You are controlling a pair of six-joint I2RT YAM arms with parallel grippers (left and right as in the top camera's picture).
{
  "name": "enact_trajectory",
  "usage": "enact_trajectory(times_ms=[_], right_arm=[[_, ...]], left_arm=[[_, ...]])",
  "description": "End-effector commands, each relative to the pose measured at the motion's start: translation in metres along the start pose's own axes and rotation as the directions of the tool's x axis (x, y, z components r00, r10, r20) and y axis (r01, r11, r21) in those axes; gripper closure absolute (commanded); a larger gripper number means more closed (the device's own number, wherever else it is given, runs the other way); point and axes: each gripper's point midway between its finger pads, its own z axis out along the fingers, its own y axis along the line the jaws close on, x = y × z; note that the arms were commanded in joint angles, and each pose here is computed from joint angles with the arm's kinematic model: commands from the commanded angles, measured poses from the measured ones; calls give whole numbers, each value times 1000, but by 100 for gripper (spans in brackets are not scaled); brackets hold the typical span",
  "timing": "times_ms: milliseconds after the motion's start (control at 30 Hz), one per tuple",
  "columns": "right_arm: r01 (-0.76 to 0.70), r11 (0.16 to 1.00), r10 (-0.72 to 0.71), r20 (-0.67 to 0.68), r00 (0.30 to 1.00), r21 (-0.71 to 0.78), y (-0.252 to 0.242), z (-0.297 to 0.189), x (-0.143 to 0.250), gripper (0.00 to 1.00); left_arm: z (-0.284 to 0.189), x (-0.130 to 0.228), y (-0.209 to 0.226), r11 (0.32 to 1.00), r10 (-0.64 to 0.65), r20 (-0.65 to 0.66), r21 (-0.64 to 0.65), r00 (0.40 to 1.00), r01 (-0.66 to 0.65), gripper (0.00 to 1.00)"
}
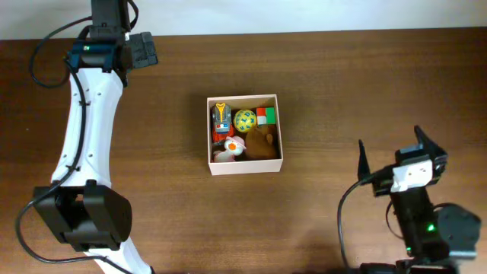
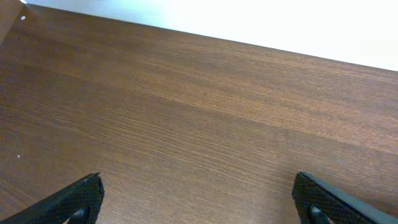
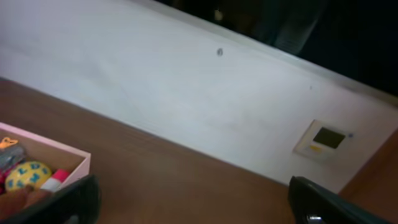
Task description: Pack container
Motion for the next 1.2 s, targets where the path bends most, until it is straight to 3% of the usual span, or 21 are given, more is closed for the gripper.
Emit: enact_trajectory(times_ms=[0, 400, 600, 1167], right_arm=[[4, 1000, -4, 22, 1000, -5, 9, -7, 17, 1], [-63, 998, 62, 54, 997, 4, 32, -13, 76, 1], [-264, 962, 261, 45, 964, 72, 23, -11, 96, 1], [-270, 954, 274, -19, 961, 130, 26, -7, 137, 1]], left_arm=[[-3, -3, 1, 1000, -14, 10, -4, 1000, 14, 1], [-3, -3, 1, 1000, -14, 10, -4, 1000, 14, 1], [-3, -3, 1, 1000, -14, 10, -4, 1000, 14, 1], [-3, -3, 1, 1000, -14, 10, -4, 1000, 14, 1]])
